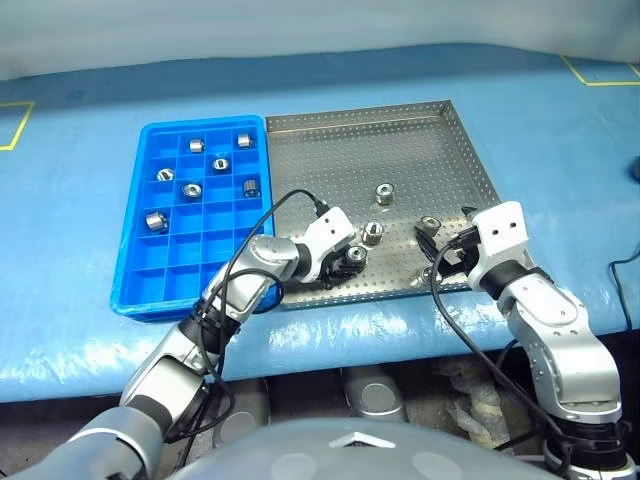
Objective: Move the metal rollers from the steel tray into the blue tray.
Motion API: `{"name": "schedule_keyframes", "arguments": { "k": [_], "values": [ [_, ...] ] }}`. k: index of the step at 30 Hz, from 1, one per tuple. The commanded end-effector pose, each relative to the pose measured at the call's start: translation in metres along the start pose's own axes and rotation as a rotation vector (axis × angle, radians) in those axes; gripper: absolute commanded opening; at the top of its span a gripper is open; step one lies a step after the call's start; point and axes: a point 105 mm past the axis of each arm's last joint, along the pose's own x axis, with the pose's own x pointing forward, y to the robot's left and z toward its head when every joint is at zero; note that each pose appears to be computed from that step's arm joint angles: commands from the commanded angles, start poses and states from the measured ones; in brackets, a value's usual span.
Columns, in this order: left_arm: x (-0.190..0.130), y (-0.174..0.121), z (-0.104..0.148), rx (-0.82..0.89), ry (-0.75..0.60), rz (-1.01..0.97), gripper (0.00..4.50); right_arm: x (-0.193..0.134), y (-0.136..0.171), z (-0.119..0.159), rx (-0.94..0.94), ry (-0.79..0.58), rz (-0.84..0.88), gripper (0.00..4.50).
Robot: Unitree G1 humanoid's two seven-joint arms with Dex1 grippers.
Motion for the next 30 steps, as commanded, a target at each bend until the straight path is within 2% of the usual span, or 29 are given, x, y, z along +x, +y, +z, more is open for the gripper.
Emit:
{"name": "schedule_keyframes", "arguments": {
  "k": [1,4,8,11,15,20,25,27,30],
  "values": [
    [-0.006,0.0,0.014,0.022,-0.075,-0.006,1.74,0.001,0.001,0.008,-0.023,-0.03,0.012,4.5],
    [-0.021,0.007,0.033,-0.009,-0.176,0.005,1.74,0.002,0.003,0.007,-0.027,-0.029,0.021,4.5],
    [-0.065,0.026,0.059,-0.033,-0.321,0.048,1.74,0.004,0.006,0.007,-0.031,-0.03,0.043,4.5],
    [-0.1,0.046,0.06,0.007,-0.312,0.174,1.74,0.005,0.006,0.007,-0.032,-0.031,0.053,4.5],
    [-0.149,0.063,0.037,0.059,-0.159,0.367,1.74,0.007,0.008,0.007,-0.036,-0.034,0.069,4.5],
    [-0.194,0.056,0.0,0.063,0.03,0.469,1.74,0.013,0.012,0.008,-0.036,-0.038,0.103,4.5],
    [-0.229,0.059,-0.026,-0.018,0.096,0.605,1.74,0.019,0.018,0.007,-0.027,-0.035,0.142,4.5],
    [-0.241,0.063,-0.037,-0.042,0.126,0.67,1.74,0.018,0.026,0.015,-0.052,-0.075,0.2,4.5],
    [-0.254,0.066,-0.055,-0.09,0.167,0.739,1.74,0.015,0.027,0.025,-0.002,-0.113,0.198,4.5]
  ]
}}
